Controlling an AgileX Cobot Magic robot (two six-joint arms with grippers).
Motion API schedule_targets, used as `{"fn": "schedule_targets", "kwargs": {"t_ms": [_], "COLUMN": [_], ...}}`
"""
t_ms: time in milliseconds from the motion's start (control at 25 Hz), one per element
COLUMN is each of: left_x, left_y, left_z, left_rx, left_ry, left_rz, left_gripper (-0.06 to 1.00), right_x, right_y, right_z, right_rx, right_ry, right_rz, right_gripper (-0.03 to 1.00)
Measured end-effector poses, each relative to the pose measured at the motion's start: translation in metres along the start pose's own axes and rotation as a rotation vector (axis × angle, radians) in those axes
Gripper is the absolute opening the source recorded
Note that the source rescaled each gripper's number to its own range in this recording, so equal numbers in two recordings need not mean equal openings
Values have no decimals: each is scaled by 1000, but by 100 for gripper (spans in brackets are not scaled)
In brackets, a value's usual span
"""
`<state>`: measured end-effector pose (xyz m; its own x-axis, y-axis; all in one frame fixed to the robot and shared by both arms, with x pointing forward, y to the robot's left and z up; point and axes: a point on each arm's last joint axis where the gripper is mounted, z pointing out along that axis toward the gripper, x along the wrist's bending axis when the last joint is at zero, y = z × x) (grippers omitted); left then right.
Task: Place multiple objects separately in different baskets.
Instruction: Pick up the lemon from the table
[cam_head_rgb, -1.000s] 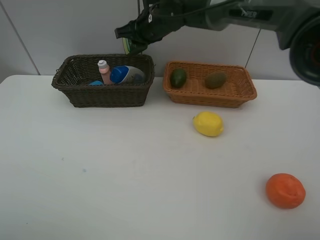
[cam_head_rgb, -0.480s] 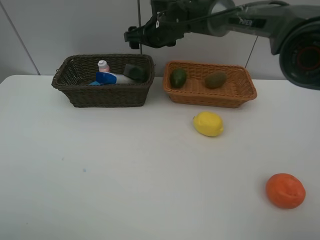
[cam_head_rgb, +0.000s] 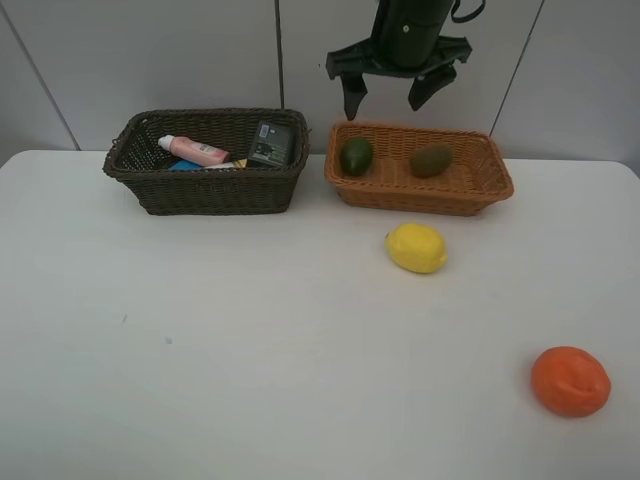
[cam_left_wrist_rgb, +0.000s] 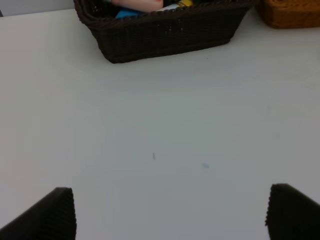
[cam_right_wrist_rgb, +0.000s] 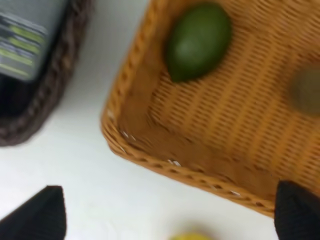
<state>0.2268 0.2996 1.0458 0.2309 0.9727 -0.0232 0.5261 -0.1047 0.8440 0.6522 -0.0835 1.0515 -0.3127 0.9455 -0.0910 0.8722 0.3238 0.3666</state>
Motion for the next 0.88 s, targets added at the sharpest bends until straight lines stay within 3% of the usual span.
{"fn": "schedule_targets", "kwargs": {"t_ms": [280,520,880], "left_x": [0,0,0], "left_y": [0,0,0], "left_z": [0,0,0], "left_rx": [0,0,0], "left_ry": [0,0,0], "left_rz": [0,0,0], "left_gripper": [100,100,100], "right_x": [-3,-7,-9], "right_y": [-20,-53,-106], "right_z": [24,42,69], "right_rx": [124,255,413], "right_ry": [80,95,125], "right_rz": [-109,-266,-396], "right_gripper": [98,98,98]}}
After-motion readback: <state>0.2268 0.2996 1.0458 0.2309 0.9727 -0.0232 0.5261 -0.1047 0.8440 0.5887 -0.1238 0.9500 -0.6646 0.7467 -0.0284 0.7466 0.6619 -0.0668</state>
